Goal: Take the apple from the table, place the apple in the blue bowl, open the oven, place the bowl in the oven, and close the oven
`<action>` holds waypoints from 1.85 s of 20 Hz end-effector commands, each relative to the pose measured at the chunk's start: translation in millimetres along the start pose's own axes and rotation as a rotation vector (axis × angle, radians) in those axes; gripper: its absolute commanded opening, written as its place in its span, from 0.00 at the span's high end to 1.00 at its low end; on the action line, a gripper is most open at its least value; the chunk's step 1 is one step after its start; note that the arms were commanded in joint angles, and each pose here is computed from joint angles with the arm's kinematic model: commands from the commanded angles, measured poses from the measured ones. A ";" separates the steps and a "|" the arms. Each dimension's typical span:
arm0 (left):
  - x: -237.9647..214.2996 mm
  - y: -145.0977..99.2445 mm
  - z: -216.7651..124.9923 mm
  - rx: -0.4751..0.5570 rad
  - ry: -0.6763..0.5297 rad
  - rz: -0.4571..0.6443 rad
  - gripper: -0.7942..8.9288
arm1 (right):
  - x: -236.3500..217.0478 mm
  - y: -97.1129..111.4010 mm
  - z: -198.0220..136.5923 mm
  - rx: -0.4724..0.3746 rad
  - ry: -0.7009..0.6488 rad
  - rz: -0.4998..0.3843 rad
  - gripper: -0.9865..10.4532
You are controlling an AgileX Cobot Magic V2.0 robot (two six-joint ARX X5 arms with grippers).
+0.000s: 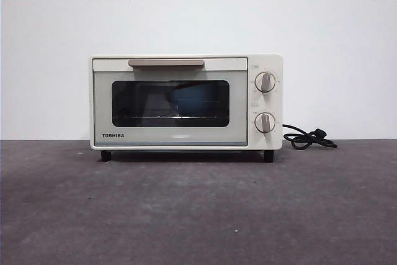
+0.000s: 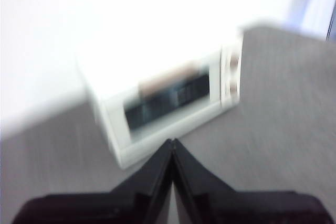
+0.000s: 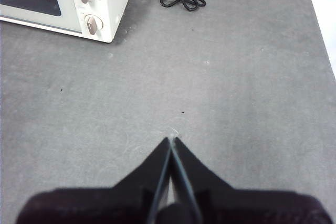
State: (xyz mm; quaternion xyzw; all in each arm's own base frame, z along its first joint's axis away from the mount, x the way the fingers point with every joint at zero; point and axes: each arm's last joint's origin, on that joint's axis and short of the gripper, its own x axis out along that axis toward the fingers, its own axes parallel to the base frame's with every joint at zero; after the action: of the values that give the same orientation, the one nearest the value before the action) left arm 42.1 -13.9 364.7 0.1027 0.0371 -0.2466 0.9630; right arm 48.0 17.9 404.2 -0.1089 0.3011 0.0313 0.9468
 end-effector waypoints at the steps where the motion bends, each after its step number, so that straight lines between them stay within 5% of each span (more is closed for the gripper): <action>1: 22.1 -2.4 -52.4 0.081 -0.220 0.017 0.92 | 0.6 0.1 -1.5 0.000 0.019 -0.004 0.91; 4: 48.1 -2.5 -122.3 -0.050 -0.282 0.133 0.92 | 0.6 0.1 -1.5 0.000 0.019 -0.005 0.91; 6: 58.8 -2.1 -157.7 -0.187 -0.211 0.229 0.92 | 0.6 0.1 -1.5 0.000 0.019 -0.004 0.91; 9: 66.5 -2.5 -185.4 -0.227 -0.142 0.297 0.92 | 0.7 0.1 -1.4 0.000 0.019 -0.005 0.91; 16: 69.3 -4.1 -201.5 -0.107 -0.008 0.305 0.92 | 0.7 0.1 -1.4 0.000 0.019 -0.005 0.91; 33: 71.8 -2.1 -205.0 -0.120 0.037 0.305 0.92 | 0.7 0.1 -1.0 -0.044 0.014 -0.007 0.91; 34: 72.2 -2.0 -205.6 -0.122 0.043 0.304 0.92 | -1.2 -2.7 0.8 -0.113 -0.032 -0.063 0.91; 37: 73.0 -1.8 -206.8 -0.128 0.058 0.301 0.92 | -0.4 -5.8 2.1 -0.035 -0.223 -0.148 0.91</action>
State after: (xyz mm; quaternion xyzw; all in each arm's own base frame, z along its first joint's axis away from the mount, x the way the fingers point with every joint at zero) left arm 100.6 -5.2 156.1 0.0495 0.0641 -0.0927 0.9924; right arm 49.2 12.6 407.4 -0.1257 0.1907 -0.0215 0.9733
